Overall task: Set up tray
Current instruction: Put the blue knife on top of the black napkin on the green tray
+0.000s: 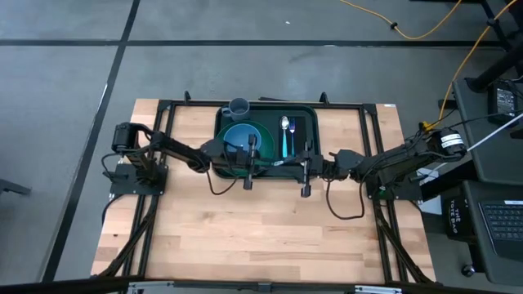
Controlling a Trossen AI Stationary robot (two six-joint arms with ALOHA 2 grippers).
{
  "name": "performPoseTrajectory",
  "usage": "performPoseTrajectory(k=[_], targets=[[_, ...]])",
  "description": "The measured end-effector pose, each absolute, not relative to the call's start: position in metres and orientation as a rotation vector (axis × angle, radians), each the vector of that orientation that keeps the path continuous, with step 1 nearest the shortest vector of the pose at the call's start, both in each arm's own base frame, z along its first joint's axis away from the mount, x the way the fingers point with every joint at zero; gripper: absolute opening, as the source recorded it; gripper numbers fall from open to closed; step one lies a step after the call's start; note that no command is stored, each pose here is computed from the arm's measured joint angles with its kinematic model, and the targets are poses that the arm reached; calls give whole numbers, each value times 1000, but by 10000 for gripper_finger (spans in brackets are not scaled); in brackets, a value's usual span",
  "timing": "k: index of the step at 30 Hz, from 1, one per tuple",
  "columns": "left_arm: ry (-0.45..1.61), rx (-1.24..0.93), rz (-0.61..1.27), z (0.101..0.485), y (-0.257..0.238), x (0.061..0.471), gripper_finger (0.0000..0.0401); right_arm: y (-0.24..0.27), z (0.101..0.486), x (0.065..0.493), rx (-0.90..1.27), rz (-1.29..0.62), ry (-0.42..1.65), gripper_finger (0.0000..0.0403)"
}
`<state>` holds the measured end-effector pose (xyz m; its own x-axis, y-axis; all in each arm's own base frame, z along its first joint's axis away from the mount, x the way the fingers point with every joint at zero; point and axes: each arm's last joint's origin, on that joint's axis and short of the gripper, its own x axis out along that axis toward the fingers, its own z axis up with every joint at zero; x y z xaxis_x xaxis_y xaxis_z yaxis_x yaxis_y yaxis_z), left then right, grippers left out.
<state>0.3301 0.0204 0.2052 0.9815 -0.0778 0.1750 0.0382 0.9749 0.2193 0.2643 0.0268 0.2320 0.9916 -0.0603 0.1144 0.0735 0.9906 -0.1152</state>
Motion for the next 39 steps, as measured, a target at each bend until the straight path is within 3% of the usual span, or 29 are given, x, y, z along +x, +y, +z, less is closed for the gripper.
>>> performPoseTrajectory(k=[27,39], targets=[[-159,256,-40,209,25,336,28,25,238,266,-124,-32,-141,151],[-168,260,-45,209,25,335,28,24,237,266,-127,-39,-137,80]])
